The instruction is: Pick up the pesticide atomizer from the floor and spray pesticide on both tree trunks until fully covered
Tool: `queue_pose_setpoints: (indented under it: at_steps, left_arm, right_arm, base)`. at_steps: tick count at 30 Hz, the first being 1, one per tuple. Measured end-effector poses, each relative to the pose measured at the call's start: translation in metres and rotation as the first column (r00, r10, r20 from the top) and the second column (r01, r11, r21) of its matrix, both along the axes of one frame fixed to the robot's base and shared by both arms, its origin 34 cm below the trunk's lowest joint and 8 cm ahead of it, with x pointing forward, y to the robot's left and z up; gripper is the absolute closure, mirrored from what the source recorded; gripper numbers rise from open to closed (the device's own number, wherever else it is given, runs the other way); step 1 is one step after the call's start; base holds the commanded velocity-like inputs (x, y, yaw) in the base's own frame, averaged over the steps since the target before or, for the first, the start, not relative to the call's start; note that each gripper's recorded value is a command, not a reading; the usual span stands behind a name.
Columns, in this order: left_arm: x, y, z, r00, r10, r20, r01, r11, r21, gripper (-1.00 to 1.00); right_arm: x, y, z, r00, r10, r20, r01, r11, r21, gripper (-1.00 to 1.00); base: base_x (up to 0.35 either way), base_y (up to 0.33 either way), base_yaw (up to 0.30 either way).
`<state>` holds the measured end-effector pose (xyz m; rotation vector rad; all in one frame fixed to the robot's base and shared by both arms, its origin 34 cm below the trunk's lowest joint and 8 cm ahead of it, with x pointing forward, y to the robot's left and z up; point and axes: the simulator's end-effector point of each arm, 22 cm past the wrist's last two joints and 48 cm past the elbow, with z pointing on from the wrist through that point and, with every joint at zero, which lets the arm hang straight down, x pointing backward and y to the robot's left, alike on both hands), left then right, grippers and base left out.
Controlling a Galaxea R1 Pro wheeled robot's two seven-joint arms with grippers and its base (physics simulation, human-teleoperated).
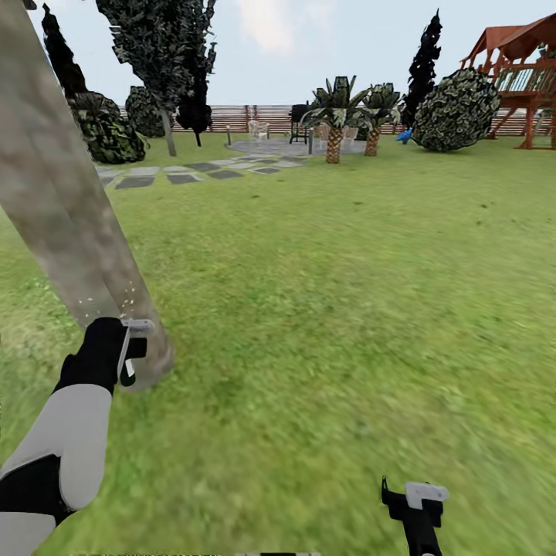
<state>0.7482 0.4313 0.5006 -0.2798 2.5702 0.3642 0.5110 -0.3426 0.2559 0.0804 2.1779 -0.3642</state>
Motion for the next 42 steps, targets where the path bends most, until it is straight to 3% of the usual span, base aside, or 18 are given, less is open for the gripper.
queue_pose_setpoints:
  at_steps: [16, 29, 32, 37, 42]
  left_arm:
    - [0.000, 0.001, 0.000, 1.000, 0.000, -0.002, 0.000, 1.000, 0.002, 1.00]
    - [-0.001, 0.002, 0.000, 1.000, 0.002, -0.003, -0.002, 1.000, 0.003, 1.00]
    - [-0.004, 0.012, 0.001, 1.000, 0.015, -0.005, -0.015, 1.000, 0.012, 1.00]
    - [-0.035, 0.060, -0.015, 0.997, 0.064, -0.048, -0.061, 0.996, 0.061, 1.00]
    - [-0.046, 0.057, -0.031, 0.995, 0.056, -0.076, -0.052, 0.997, 0.060, 1.00]
  right_arm:
    - [0.000, 0.001, 0.000, 1.000, 0.001, 0.000, -0.001, 1.000, 0.002, -1.00]
    - [0.000, 0.000, 0.000, 1.000, 0.000, 0.001, 0.000, 1.000, 0.000, -1.00]
    - [0.000, 0.000, 0.000, 1.000, 0.000, 0.001, 0.000, 1.000, 0.000, -1.00]
    - [0.000, 0.001, 0.000, 1.000, 0.000, 0.001, 0.000, 1.000, 0.001, -1.00]
    - [0.000, 0.001, 0.000, 1.000, 0.000, 0.001, 0.000, 1.000, 0.001, -1.00]
  base:
    - [0.029, -0.274, 0.268]
    - [0.141, -0.270, 0.018]
    - [0.139, -0.269, 0.010]
    - [0.138, -0.269, 0.169]
    - [0.155, -0.261, 0.272]
